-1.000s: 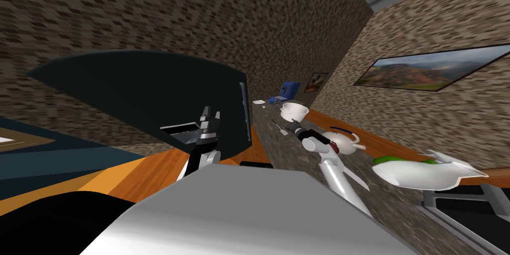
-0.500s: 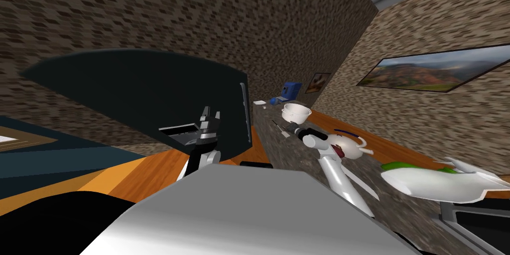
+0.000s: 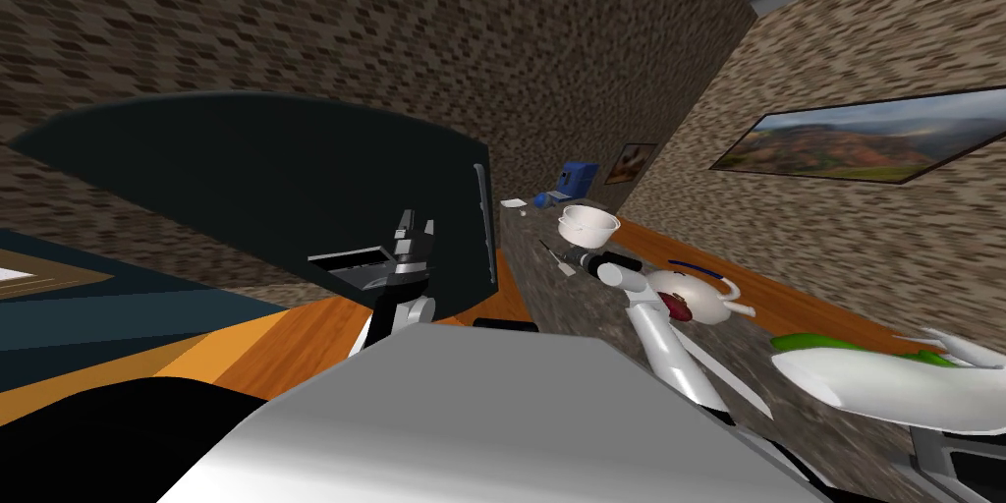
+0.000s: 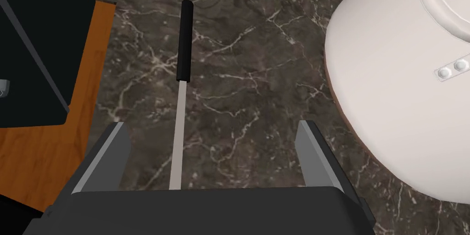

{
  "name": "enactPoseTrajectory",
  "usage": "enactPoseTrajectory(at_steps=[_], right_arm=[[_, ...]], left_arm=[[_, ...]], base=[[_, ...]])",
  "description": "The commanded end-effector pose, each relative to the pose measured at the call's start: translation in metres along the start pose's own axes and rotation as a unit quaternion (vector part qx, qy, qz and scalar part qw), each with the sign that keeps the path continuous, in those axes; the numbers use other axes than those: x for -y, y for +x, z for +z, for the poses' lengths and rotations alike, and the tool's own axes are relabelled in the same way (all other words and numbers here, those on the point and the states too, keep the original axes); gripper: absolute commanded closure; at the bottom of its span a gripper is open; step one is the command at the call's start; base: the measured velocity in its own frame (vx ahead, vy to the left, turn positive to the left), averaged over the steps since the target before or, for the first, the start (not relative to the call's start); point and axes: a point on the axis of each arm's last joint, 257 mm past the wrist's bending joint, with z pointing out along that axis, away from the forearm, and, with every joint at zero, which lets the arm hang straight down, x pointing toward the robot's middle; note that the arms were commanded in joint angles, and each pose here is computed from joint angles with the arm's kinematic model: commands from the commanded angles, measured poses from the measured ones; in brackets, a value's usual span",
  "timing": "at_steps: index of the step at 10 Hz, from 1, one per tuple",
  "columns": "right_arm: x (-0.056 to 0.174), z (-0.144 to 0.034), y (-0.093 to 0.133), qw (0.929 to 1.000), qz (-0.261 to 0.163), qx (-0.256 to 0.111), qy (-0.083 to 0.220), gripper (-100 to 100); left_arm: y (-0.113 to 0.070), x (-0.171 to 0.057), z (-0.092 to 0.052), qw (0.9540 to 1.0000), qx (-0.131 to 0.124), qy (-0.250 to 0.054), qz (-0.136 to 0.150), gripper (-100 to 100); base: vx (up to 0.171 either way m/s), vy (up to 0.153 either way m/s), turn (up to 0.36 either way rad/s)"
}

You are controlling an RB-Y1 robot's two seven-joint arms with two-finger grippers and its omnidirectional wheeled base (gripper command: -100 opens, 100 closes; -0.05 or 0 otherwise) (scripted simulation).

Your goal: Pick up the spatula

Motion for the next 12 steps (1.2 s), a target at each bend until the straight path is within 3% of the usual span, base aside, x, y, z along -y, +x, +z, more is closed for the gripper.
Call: enactPoseTrajectory(at_steps=[1, 7, 12], right_arm=[[0.005, 0.005, -0.009, 0.9993, 0.025, 0.017, 0.020, -100], [0.019, 0.011, -0.029, 0.9919, 0.083, 0.064, 0.072, -100], [0.030, 0.010, -0.046, 0.9767, 0.139, 0.112, 0.119, -100]], left_arm=[[0.000, 0.000, 0.000, 1.0000, 0.000, 0.000, 0.000, 0], [0.000, 0.000, 0.000, 1.0000, 0.000, 0.000, 0.000, 0], [0.000, 0.000, 0.000, 1.0000, 0.000, 0.000, 0.000, 0]], base=[[0.045, 0.002, 0.021], [0.054, 0.009, 0.016], [0.054, 0.007, 0.014]])
